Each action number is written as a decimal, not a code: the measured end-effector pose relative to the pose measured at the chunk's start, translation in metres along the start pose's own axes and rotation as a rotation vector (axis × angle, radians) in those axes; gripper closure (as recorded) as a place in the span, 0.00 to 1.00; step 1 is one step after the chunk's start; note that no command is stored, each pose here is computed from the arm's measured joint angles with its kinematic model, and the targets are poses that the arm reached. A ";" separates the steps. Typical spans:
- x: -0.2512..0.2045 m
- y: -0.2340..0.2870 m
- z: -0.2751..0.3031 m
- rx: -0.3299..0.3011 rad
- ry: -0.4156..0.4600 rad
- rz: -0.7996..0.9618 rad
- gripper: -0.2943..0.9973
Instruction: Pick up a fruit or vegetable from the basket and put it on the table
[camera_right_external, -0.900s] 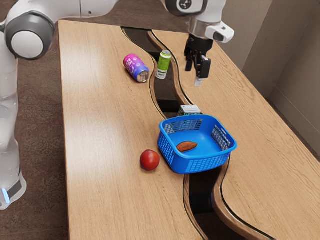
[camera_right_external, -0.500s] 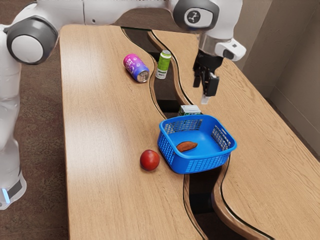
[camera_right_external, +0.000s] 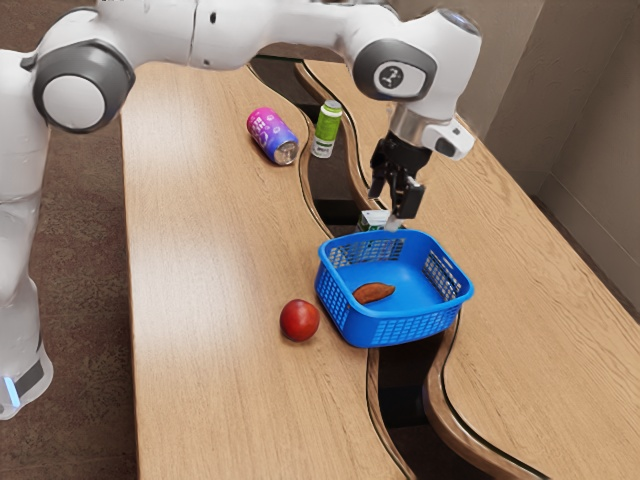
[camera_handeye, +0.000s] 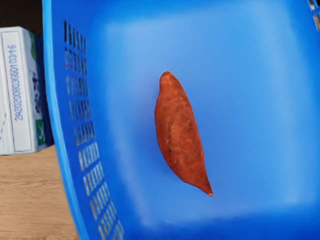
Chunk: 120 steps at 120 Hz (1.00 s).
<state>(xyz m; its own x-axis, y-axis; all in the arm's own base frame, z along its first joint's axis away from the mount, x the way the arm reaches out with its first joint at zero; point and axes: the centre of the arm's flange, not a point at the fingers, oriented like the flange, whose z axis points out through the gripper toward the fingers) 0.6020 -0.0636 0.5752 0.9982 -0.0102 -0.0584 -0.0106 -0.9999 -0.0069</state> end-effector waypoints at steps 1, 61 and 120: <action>0.000 0.000 0.004 0.000 -0.004 0.000 0.23; 0.012 0.016 0.072 -0.076 0.036 -0.015 0.23; 0.014 0.020 0.103 -0.074 0.026 -0.019 0.23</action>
<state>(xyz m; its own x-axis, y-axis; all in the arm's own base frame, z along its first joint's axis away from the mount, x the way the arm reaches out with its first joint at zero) 0.6099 -0.0828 0.4715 0.9994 0.0093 -0.0335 0.0115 -0.9978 0.0657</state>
